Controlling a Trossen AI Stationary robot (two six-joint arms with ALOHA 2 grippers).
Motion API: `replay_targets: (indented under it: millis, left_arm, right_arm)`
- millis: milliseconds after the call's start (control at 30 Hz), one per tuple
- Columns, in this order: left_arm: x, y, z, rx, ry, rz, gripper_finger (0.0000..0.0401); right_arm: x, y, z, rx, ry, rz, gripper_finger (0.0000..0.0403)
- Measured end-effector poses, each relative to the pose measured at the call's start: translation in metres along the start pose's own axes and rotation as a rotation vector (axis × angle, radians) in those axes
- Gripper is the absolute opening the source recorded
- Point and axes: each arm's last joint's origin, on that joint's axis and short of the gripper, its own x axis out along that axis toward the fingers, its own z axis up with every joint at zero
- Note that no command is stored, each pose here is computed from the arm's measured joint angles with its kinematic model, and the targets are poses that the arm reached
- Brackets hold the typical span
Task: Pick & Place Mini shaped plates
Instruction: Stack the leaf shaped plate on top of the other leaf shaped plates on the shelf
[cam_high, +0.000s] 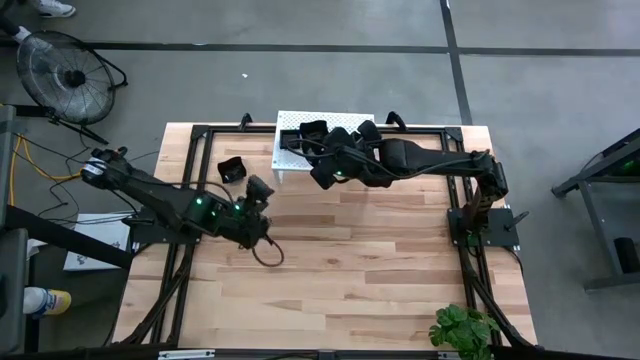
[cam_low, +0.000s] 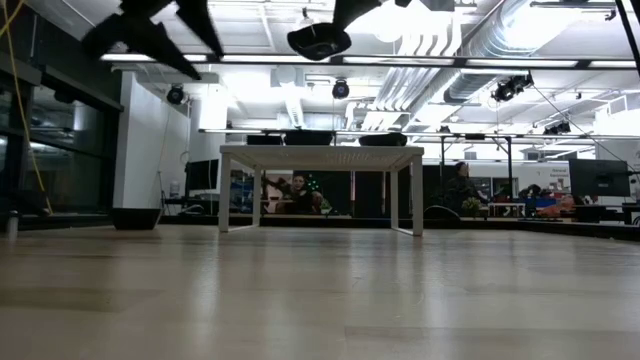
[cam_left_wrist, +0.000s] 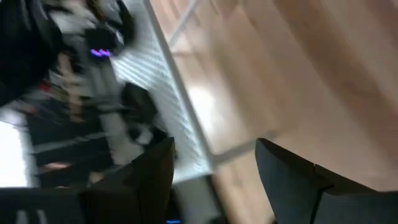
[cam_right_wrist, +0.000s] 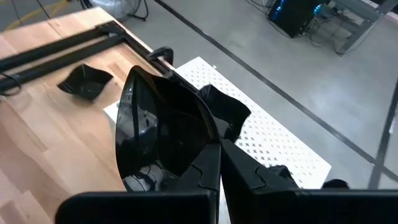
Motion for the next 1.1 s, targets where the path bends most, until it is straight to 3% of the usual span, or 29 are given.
replay_targets:
  millis: [200,400,700,1100]
  left_arm:
    - [-0.006,0.001,-0.023,-0.193,-0.005,-0.103,0.0218]
    - [-0.007,-0.022,-0.055,-0.384,-0.048,-0.160,0.0218]
    - [-0.003,-0.058,-0.086,-0.779,-0.337,-0.312,0.0218]
    - [-0.009,-0.077,-0.126,-1.075,-0.530,-0.307,0.0218]
  right_arm:
    - [0.002,-0.002,0.000,0.000,0.014,0.002,0.0000]
    - [-0.003,-0.010,0.001,0.030,0.026,-0.003,0.0000]
    - [-0.022,-0.034,0.002,0.046,0.053,-0.028,0.0000]
    - [-0.021,-0.056,0.004,0.118,0.130,-0.014,0.0000]
